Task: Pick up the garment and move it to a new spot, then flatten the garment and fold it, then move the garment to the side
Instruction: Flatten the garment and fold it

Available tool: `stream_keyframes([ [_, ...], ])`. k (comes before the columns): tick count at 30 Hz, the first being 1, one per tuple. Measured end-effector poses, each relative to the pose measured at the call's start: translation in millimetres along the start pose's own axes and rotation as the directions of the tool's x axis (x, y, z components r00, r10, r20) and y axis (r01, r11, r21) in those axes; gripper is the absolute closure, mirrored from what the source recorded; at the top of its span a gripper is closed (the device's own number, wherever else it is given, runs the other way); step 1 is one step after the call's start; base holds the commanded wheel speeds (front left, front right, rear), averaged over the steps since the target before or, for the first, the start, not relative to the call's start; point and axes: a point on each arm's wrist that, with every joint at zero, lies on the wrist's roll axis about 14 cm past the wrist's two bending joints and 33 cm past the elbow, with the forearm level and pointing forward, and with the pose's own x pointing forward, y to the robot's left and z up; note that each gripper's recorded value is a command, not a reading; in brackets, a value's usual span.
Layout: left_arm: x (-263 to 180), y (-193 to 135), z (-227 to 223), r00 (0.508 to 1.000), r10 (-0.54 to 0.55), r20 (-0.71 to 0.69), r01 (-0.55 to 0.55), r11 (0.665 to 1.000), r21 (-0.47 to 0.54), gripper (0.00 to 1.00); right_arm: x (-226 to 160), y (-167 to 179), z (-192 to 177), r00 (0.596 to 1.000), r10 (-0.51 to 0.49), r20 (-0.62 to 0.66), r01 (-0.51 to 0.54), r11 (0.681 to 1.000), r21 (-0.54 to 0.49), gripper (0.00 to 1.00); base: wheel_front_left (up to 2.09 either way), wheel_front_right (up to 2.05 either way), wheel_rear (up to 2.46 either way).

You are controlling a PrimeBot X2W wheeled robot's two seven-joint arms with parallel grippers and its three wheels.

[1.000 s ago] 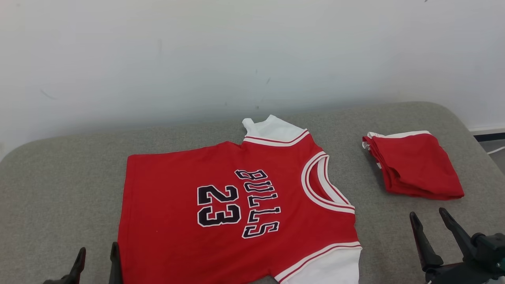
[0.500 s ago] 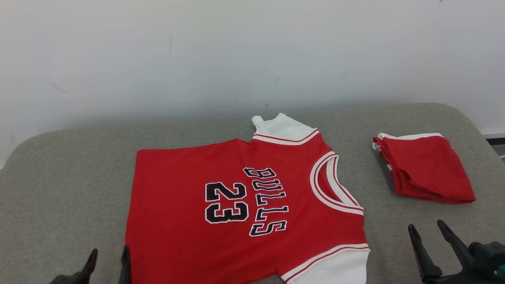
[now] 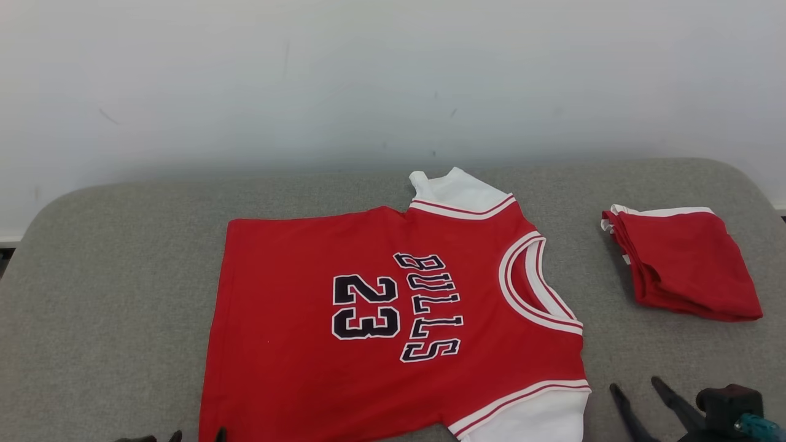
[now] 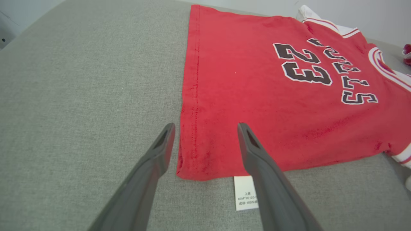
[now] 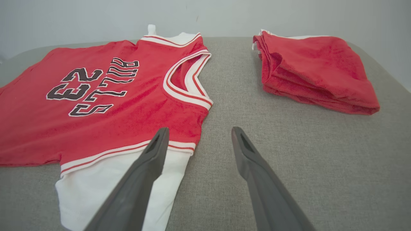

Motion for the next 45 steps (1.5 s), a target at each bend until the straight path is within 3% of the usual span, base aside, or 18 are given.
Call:
stream_keyframes([
  [5,0,3,-23,0.995,0.003,-0.095,-0.005,1.0,-0.014,0.0,-5,7,-32,0.99,0.023,-0.14,-0.017,0.999,0.046,0.0,0.0,0.0,0.0],
  [13,2,8,-44,0.981,0.008,-0.194,-0.016,0.999,-0.04,0.0,-17,17,-73,0.942,0.055,-0.331,-0.021,0.994,0.103,0.0,0.0,0.0,0.0],
  [27,17,2,-52,0.963,-0.03,-0.267,0.018,0.999,-0.044,0.0,-24,47,-110,0.85,0.147,-0.506,-0.066,0.983,0.173,0.0,0.0,0.0,0.0],
  [37,22,2,-68,0.942,-0.045,-0.332,0.021,0.997,-0.075,0.0,-18,60,-118,0.814,0.181,-0.552,-0.095,0.979,0.18,0.0,0.0,0.0,0.0],
  [38,22,1,-69,0.94,-0.049,-0.337,0.024,0.997,-0.076,0.15,-18,60,-119,0.812,0.182,-0.555,-0.096,0.979,0.18,0.42,0.0,0.0,0.0],
  [39,22,2,-70,0.939,-0.047,-0.341,0.021,0.997,-0.078,0.33,-18,59,-119,0.81,0.18,-0.558,-0.095,0.979,0.179,0.57,0.0,0.0,0.0],
  [40,23,2,-71,0.938,-0.047,-0.344,0.019,0.996,-0.084,0.58,-18,60,-120,0.808,0.181,-0.561,-0.096,0.98,0.177,0.7,0.0,0.0,0.0],
  [41,24,3,-71,0.938,-0.045,-0.344,0.015,0.996,-0.089,0.75,-16,58,-119,0.808,0.177,-0.562,-0.095,0.98,0.173,1.0,0.0,0.0,0.0],
  [43,24,4,-73,0.936,-0.05,-0.347,0.012,0.994,-0.111,1.0,-15,58,-119,0.806,0.18,-0.564,-0.098,0.98,0.172,1.0,0.0,0.0,0.0],
  [45,26,1,-72,0.937,-0.056,-0.344,0.017,0.993,-0.116,1.0,-14,61,-119,0.806,0.188,-0.561,-0.104,0.979,0.178,1.0,0.0,0.0,0.0],
])
